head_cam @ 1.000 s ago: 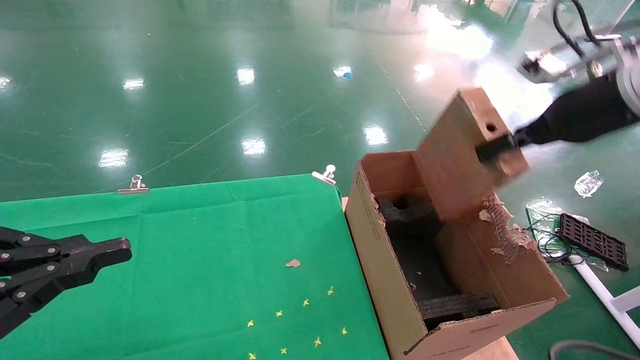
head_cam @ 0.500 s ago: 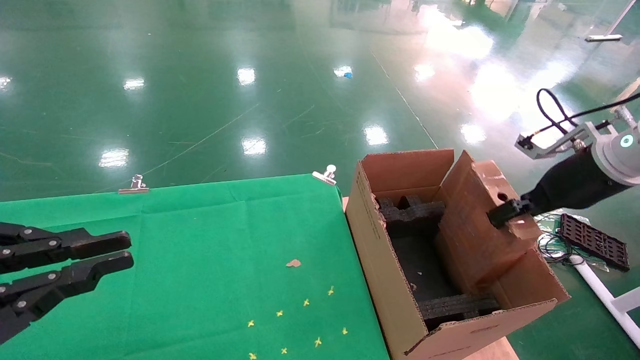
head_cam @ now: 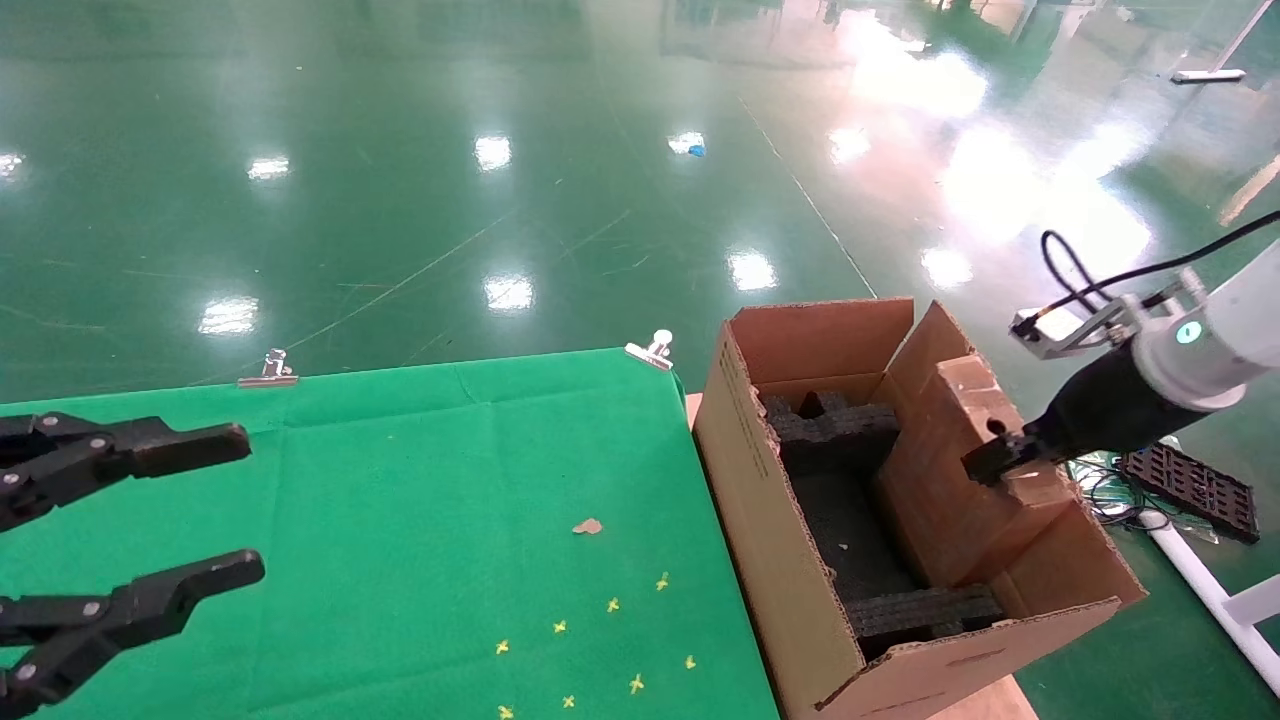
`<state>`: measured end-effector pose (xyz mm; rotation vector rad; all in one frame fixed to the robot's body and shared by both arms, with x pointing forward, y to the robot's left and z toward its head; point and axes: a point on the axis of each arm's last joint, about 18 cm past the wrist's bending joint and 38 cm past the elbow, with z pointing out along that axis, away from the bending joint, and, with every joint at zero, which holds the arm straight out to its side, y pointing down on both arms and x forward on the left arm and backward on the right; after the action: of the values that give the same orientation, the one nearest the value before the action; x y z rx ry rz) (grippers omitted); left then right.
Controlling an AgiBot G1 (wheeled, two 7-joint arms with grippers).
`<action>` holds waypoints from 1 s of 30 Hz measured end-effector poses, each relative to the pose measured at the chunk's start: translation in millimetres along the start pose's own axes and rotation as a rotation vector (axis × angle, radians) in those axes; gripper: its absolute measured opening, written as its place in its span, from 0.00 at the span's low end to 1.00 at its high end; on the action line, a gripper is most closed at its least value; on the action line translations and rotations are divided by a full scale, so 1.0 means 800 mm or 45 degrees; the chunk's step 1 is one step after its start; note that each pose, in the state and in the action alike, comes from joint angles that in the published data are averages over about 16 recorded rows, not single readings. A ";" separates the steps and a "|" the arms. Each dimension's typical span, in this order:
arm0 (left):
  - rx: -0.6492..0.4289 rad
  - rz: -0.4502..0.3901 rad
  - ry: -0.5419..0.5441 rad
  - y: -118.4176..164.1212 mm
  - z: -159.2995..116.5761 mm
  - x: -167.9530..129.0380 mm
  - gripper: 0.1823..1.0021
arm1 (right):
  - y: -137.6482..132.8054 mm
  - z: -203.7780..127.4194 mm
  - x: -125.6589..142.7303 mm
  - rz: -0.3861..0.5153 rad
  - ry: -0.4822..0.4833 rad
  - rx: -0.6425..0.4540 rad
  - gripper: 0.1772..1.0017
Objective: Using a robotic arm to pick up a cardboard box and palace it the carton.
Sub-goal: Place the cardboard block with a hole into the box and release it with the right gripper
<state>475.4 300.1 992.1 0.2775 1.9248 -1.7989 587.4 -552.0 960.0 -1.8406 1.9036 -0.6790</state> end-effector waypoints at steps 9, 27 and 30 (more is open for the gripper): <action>0.000 0.000 0.000 0.000 0.000 0.000 0.61 | 0.007 0.056 -0.013 -0.007 0.036 -0.024 0.16; 0.000 0.000 0.000 0.000 0.000 0.000 0.96 | 0.020 0.112 -0.021 -0.064 0.082 -0.023 0.16; 0.000 0.000 0.000 0.000 0.000 0.000 0.98 | 0.019 0.110 -0.021 -0.068 0.083 -0.023 0.17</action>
<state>475.4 300.1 992.1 0.2775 1.9248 -1.7989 628.7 -540.9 880.2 -1.9082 1.9130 -0.7502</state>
